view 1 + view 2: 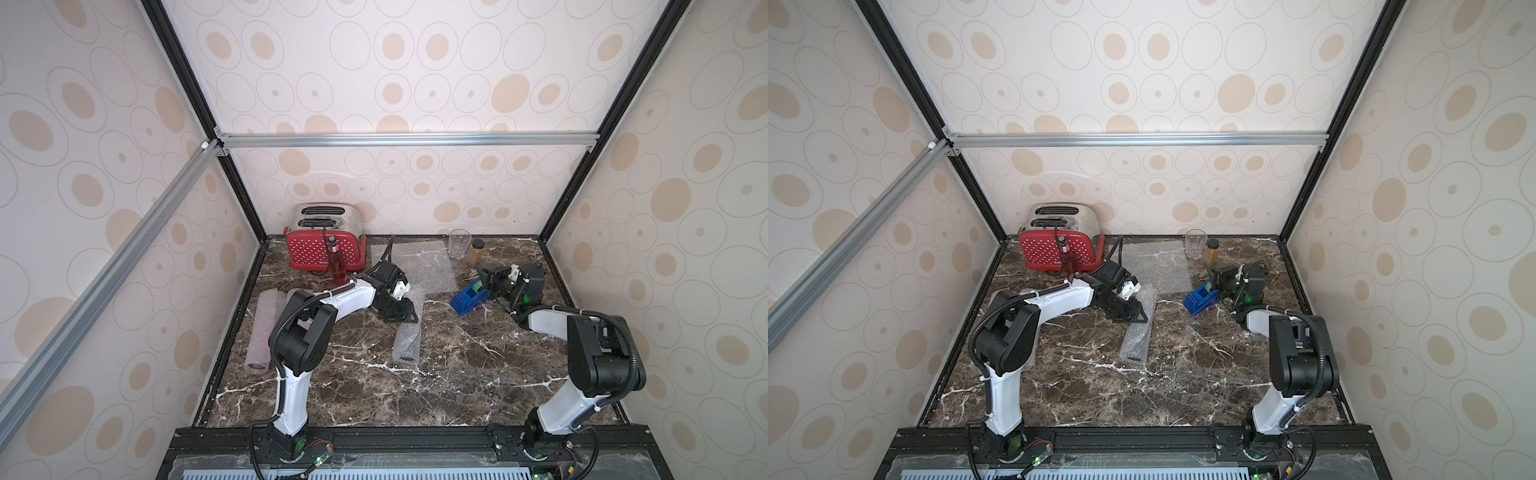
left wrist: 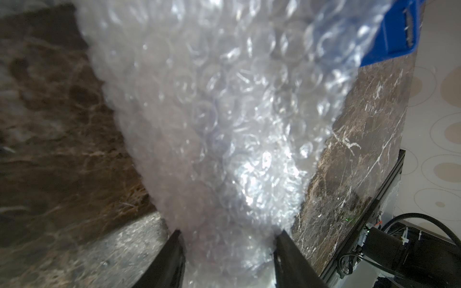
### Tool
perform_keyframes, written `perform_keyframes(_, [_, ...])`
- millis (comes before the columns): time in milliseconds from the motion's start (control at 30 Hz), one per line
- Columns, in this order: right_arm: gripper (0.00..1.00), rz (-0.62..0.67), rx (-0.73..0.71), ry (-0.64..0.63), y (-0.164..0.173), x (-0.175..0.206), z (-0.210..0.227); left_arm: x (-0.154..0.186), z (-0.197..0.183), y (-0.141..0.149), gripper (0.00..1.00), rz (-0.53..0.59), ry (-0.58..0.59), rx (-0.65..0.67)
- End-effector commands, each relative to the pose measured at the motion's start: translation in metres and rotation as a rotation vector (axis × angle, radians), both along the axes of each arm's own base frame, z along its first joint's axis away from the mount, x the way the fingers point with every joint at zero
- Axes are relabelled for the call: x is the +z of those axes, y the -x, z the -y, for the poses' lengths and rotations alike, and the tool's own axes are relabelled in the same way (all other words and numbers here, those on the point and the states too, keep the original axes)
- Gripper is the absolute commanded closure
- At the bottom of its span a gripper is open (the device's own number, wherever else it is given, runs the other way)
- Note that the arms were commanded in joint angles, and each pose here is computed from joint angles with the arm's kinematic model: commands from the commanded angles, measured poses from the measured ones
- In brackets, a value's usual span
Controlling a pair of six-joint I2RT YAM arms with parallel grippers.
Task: Wrap wine bottles in bubble wrap
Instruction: Tear off the tape using the Tape Cutter.
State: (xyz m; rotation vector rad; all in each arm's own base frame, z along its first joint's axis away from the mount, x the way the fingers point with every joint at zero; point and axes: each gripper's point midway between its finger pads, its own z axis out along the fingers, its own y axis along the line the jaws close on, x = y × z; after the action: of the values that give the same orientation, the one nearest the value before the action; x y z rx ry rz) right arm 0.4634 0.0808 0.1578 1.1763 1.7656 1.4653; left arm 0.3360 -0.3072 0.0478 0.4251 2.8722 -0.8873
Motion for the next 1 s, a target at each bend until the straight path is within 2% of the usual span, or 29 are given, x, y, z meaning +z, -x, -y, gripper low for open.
perform_keyframes(0, [1.00,0.133,-0.002,-0.028,-0.004,0.050,0.001,-0.056,-0.029,0.037,0.48,-0.127,-0.205,-0.015])
perform_keyframes(200, [1.00,0.143,0.023,0.003,-0.001,0.062,-0.004,-0.055,-0.029,0.036,0.48,-0.124,-0.203,-0.016])
perform_keyframes(467, [1.00,0.114,0.060,-0.009,0.011,0.041,-0.022,-0.054,-0.029,0.037,0.48,-0.121,-0.203,-0.018])
perform_keyframes(767, [1.00,0.044,0.144,0.061,0.052,0.006,-0.065,-0.054,-0.029,0.037,0.48,-0.121,-0.204,-0.017])
perform_keyframes(967, [1.00,-0.027,0.177,0.144,0.074,-0.035,-0.085,-0.056,-0.029,0.037,0.48,-0.125,-0.204,-0.018])
